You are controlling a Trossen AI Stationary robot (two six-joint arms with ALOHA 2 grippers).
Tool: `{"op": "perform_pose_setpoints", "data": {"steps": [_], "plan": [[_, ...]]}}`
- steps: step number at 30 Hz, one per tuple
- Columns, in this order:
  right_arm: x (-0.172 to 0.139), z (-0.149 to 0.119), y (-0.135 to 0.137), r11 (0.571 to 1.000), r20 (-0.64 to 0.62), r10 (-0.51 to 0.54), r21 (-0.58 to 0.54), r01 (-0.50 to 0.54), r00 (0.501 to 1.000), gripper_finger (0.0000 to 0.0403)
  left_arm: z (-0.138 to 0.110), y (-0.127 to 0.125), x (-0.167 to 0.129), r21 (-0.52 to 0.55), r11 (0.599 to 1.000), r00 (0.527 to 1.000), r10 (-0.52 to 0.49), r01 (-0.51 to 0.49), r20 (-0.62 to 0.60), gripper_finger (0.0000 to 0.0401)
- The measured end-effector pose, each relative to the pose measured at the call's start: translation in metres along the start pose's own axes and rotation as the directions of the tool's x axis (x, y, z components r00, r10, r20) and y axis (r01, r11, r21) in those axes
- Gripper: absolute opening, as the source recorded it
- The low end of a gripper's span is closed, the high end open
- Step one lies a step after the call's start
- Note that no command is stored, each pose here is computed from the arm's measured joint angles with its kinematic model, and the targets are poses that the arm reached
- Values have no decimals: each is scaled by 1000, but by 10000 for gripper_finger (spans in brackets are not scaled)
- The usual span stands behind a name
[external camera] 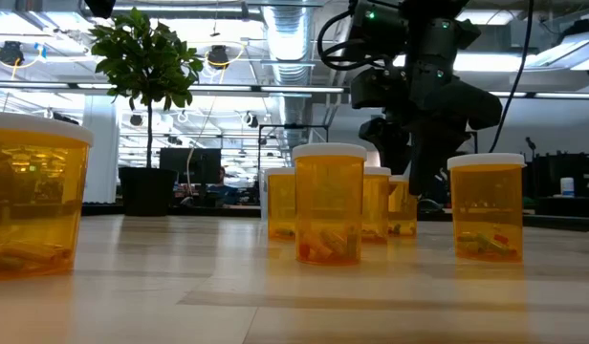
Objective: Pick and place pill bottles into a basket
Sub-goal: Put the orange pill bottle into the transparent bin
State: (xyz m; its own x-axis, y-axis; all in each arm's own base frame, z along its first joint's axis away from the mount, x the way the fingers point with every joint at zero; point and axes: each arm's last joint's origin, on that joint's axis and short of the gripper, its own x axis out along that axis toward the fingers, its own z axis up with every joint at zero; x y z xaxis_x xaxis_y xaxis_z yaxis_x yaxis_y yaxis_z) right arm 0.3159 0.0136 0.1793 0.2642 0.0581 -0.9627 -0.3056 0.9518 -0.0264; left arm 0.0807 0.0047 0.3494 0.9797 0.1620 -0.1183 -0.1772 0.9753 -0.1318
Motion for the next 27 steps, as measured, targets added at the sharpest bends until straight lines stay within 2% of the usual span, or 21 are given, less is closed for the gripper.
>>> {"op": "perform_pose_setpoints", "data": {"steps": [9, 15, 27], "plan": [[0, 0, 0, 1000, 1, 0, 7, 0, 1000, 216, 0, 0, 0, 0, 1000, 1000, 0, 0, 0, 77], [-1, 0, 0, 1000, -2, 0, 8, 0, 1000, 216, 0, 0, 0, -1, 1000, 1000, 0, 0, 0, 77], [-31, 20, -9, 1000, 24, -19, -20, 20, 1000, 213, 0, 0, 0, -1, 1000, 1000, 1, -1, 0, 77]]}}
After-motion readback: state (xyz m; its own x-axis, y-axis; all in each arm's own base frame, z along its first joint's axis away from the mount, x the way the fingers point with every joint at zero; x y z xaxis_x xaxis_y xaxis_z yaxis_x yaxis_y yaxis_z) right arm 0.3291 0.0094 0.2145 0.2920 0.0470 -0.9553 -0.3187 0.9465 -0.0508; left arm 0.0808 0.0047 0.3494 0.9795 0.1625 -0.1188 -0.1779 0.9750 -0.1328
